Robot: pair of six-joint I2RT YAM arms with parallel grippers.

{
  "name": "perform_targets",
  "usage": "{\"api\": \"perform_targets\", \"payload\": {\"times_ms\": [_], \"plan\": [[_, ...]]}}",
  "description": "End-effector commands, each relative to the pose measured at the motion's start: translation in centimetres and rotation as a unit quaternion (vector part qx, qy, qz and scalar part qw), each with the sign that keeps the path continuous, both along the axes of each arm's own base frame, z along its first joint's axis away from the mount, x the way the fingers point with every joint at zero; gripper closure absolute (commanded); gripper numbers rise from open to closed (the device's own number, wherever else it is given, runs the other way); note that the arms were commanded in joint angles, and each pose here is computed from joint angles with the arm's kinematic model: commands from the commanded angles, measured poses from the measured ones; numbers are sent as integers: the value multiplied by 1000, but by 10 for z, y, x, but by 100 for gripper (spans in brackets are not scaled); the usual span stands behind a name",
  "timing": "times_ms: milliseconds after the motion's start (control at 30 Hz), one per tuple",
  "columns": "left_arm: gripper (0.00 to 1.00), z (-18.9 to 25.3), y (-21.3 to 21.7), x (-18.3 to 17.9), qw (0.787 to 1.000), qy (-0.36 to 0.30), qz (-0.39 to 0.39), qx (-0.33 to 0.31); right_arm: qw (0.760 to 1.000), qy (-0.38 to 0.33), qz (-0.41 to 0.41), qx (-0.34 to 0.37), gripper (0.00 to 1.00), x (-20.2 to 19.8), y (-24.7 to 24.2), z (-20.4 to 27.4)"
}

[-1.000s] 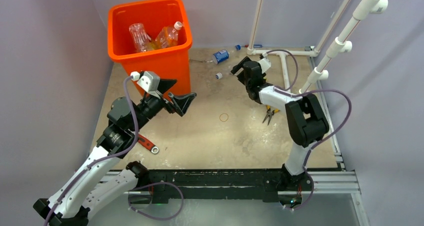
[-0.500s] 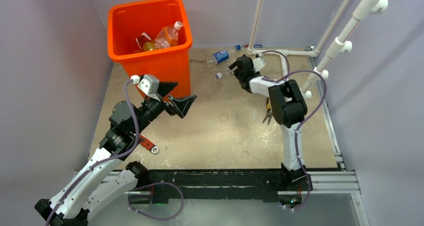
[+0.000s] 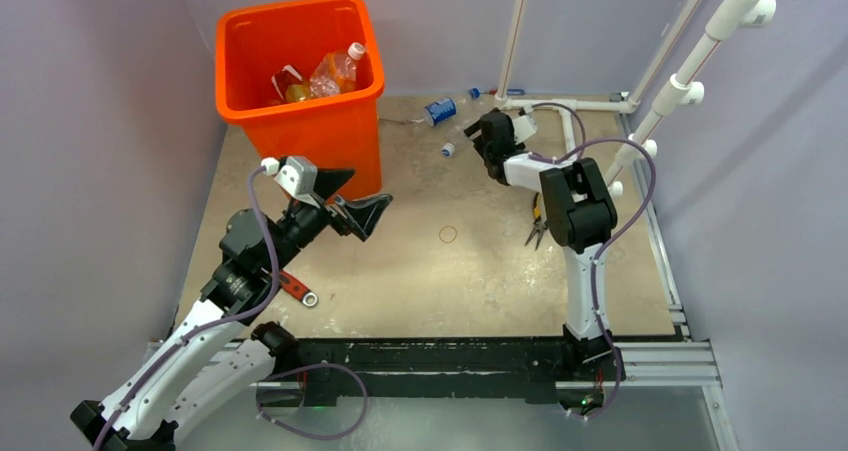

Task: Put the plastic bottles in the bin
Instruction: Place the plastic bottle in the trash bin.

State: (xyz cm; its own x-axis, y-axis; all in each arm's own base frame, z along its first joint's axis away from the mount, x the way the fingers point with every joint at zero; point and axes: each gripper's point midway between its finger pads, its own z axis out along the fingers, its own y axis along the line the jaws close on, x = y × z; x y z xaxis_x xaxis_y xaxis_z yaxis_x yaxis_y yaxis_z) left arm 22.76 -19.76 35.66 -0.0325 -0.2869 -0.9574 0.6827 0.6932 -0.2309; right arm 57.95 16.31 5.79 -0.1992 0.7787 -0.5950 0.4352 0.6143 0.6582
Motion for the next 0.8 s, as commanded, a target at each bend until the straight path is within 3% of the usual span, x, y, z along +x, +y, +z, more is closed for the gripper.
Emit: {"api": "perform_targets", "payload": {"times_ms": [0, 300, 533, 767], "plan": [[2, 6, -3, -1, 1000, -10, -7, -19, 998, -52, 32, 19, 16, 1, 18, 47], [2, 2, -4, -2, 1000, -5, -12, -19, 993, -41, 106, 26, 11, 5, 61, 37], [2, -1, -5, -1, 1000, 0, -12, -18, 992, -15, 124, 33, 21, 4, 71, 10], [2, -2, -5, -1, 1000, 2, -11, -18, 991, 4, 127, 32, 23, 3, 74, -5]]}}
